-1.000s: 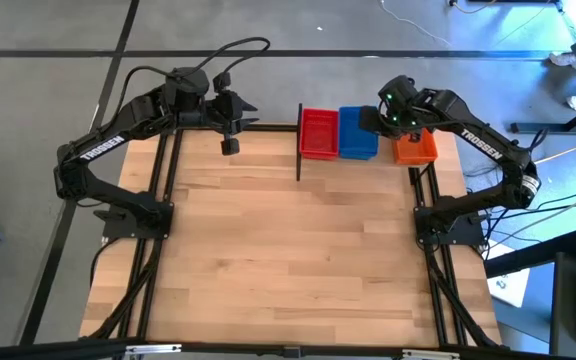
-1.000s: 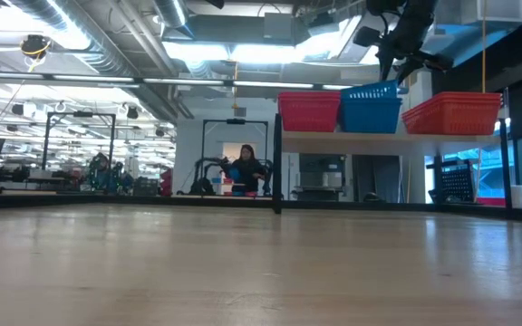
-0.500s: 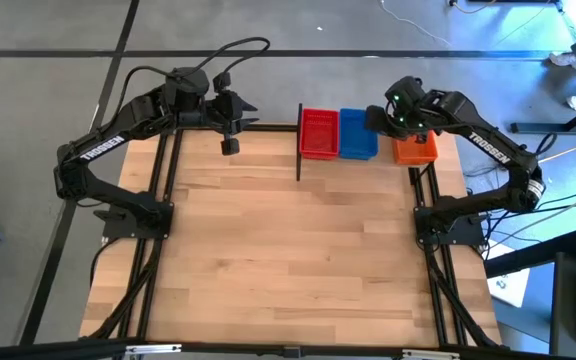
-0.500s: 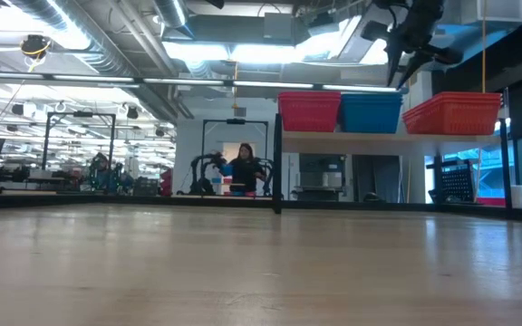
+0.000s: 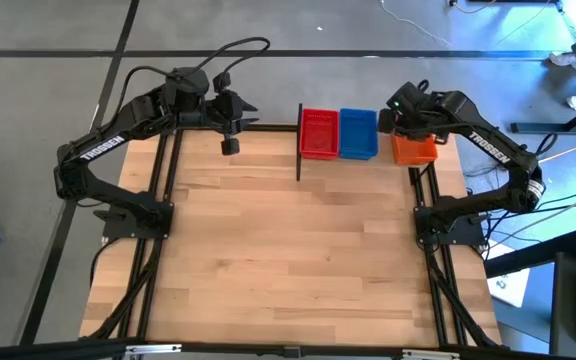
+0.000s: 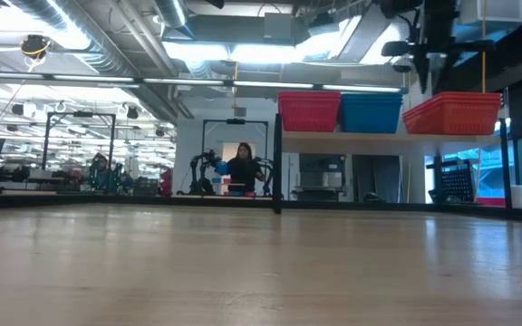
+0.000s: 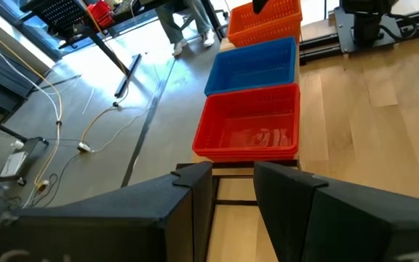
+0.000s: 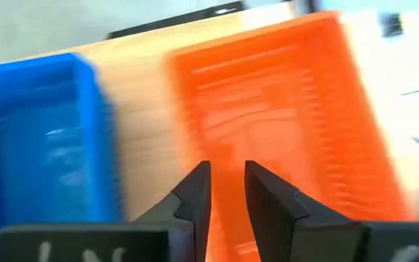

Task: Stack baskets on shelf by color
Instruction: Adjust the stacked orange bins on the shelf

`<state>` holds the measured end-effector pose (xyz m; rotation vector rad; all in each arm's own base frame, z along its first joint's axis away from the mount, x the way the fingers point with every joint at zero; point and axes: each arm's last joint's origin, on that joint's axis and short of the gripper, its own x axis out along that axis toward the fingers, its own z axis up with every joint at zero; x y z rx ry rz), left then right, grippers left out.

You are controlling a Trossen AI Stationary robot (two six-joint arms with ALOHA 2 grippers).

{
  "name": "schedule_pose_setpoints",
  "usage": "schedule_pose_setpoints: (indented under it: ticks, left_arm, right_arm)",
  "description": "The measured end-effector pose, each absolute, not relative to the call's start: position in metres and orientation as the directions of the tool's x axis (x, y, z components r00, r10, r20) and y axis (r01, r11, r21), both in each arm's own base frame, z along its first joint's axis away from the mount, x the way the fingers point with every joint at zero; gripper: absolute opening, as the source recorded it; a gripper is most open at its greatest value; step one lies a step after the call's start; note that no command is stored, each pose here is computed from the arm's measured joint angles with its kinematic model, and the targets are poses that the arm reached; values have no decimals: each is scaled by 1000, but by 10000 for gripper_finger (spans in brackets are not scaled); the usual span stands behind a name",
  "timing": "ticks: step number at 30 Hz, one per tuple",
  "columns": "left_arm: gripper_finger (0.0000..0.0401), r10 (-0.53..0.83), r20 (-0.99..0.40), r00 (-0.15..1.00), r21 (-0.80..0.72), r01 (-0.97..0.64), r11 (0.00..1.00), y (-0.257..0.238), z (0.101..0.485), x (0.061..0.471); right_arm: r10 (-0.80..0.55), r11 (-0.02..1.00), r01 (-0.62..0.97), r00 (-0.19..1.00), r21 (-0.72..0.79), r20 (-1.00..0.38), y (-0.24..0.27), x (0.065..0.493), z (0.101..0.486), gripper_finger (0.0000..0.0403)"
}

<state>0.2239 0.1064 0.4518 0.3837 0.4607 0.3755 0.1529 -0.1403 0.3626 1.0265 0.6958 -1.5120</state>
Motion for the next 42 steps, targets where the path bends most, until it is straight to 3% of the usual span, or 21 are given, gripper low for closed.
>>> schedule_pose_setpoints:
  ticks: [5,22,31,42]
  left_arm:
    - [96,424,-354,833,435,-255,864,105,452,225]
    - [96,394,-354,848,435,-224,872,97,452,228]
    - [96,394,-354,848,435,-224,872,97,452,228]
    - [96,395,-354,848,435,-224,872,97,452,228]
  right_arm:
    - [-468,-239,971,-94,23,-879,-139,148,361,83]
    - [-393,-195,964,-247,-182,-886,-158,169,334,83]
    - [-349,-158,962,-266,-223,-899,-165,179,322,83]
    - [-390,-107,974,-228,-202,-892,-169,183,322,83]
